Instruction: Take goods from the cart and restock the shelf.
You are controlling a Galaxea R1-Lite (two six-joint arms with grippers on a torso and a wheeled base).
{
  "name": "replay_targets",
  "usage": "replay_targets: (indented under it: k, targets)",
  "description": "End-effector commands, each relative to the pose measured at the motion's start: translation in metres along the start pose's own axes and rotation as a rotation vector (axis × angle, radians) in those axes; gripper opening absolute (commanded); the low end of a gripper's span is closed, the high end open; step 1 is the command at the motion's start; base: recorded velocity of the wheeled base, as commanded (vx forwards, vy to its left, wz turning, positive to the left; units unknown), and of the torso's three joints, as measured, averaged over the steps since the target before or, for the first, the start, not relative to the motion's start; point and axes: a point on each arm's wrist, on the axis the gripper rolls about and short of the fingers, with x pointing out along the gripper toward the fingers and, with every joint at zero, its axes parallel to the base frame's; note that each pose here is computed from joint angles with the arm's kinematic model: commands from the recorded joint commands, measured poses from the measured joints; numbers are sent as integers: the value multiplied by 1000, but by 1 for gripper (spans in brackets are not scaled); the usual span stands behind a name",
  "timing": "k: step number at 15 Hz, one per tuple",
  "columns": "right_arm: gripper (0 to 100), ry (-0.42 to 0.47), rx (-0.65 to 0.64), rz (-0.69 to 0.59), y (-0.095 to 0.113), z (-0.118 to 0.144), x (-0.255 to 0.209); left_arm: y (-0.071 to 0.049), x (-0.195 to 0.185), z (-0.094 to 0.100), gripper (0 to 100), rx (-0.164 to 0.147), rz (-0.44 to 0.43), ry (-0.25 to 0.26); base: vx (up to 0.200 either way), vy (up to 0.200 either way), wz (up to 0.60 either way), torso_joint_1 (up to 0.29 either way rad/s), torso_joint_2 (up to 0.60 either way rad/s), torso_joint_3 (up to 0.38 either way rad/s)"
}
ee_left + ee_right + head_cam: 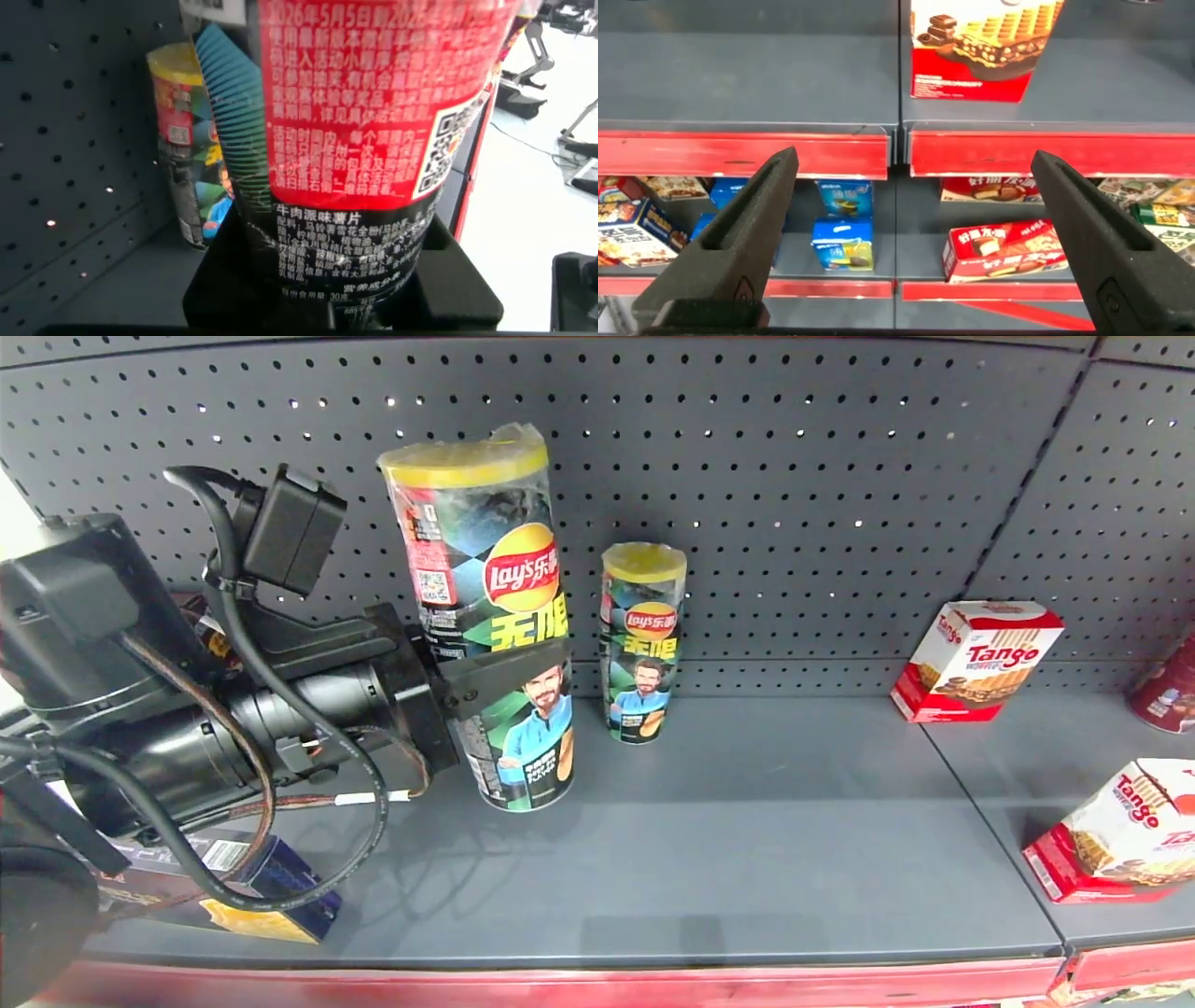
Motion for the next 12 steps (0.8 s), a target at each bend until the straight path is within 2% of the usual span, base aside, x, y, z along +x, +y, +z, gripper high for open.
replay_targets:
  k: [1,2,3,4,6,9,11,12]
  targets:
    - [100,-7,-25,15,0,3,0,1,1,-2,0,-2,2,2,0,0,0,0,0,0]
    - [100,-39,-34,57,0,25,-3,3,3,0,0,3,1,-10,0,0,0,0,0,0]
    - [100,-2,-25,100,0,91,10,4,6,-2,0,-12,2,-6,0,0,0,0,0,0]
    - [100,-6,-27,152,0,120,21,4,6,0,0,-7,1,-14,0,0,0,0,0,0]
    - [100,19,-29,372,6,150,41,4,5,2,0,1,0,-34,0,0,0,0,0,0]
    - [100,149,-31,473,20,170,96,-1,-3,2,0,-3,3,-32,0,0,0,0,0,0]
    - [100,183,-57,471,26,169,125,-2,-8,-1,0,-16,12,-23,0,0,0,0,0,0]
    - [100,165,-104,489,34,167,157,2,-15,-2,0,-23,42,-17,0,0,0,0,0,0]
